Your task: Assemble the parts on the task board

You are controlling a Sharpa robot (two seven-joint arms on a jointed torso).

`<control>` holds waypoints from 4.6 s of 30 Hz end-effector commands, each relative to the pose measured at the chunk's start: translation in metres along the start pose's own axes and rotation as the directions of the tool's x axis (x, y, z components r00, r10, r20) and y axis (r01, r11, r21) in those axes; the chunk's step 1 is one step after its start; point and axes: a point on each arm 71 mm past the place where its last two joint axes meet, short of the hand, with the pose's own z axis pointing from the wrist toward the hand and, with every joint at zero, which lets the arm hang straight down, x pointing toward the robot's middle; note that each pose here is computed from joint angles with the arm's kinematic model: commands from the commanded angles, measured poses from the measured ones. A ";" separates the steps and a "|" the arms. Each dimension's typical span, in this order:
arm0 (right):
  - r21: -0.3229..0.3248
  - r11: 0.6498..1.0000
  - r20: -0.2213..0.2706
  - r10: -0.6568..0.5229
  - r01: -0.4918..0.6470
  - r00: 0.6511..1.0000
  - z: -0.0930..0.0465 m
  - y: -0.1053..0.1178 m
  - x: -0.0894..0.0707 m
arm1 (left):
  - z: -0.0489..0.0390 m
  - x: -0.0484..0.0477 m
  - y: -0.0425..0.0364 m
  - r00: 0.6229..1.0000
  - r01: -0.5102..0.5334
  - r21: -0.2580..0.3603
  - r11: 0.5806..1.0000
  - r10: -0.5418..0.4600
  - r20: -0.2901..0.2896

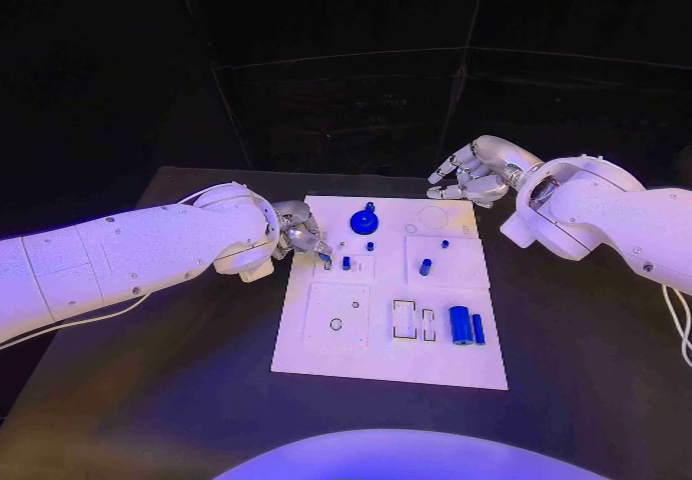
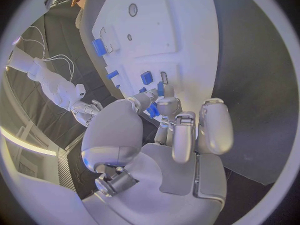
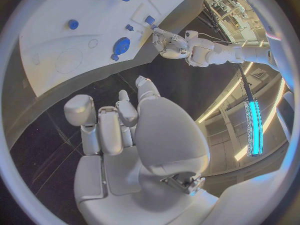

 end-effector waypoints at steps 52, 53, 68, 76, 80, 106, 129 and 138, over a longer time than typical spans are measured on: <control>-0.008 1.000 0.002 0.001 -0.001 1.000 0.000 0.002 -0.001 | 0.0045 0.0128 -0.0079 0.989 -0.137 -0.012 0.991 0.136 -0.055; -0.008 1.000 0.001 0.001 -0.001 1.000 0.000 0.002 -0.001 | 0.0049 0.0129 -0.0082 0.989 -0.137 -0.013 0.990 0.136 -0.057; -0.009 1.000 -0.010 0.004 -0.004 1.000 -0.001 0.001 -0.001 | 0.0084 0.0124 -0.0081 0.988 -0.142 -0.030 0.989 0.140 -0.066; -0.007 1.000 -0.014 0.005 -0.005 1.000 0.000 0.001 0.000 | 0.0095 0.0109 -0.0066 0.989 -0.138 -0.045 0.989 0.135 -0.057; -0.008 1.000 -0.014 0.005 -0.005 1.000 0.000 0.001 0.000 | 0.0099 0.0098 -0.0057 0.990 -0.133 -0.049 0.990 0.131 -0.050; -0.010 1.000 -0.013 0.004 -0.004 1.000 0.002 0.000 0.000 | 0.0029 -0.0119 -0.0085 0.968 0.235 0.166 0.958 -0.247 0.054; -0.020 1.000 -0.019 0.004 -0.004 1.000 0.005 0.002 0.002 | 0.0202 -0.0048 -0.0665 0.965 -0.237 0.440 0.866 0.158 0.210; -0.025 1.000 -0.023 0.004 -0.005 1.000 0.006 0.003 0.003 | 0.0293 0.0016 -0.0760 0.937 -0.343 0.400 0.850 0.281 0.206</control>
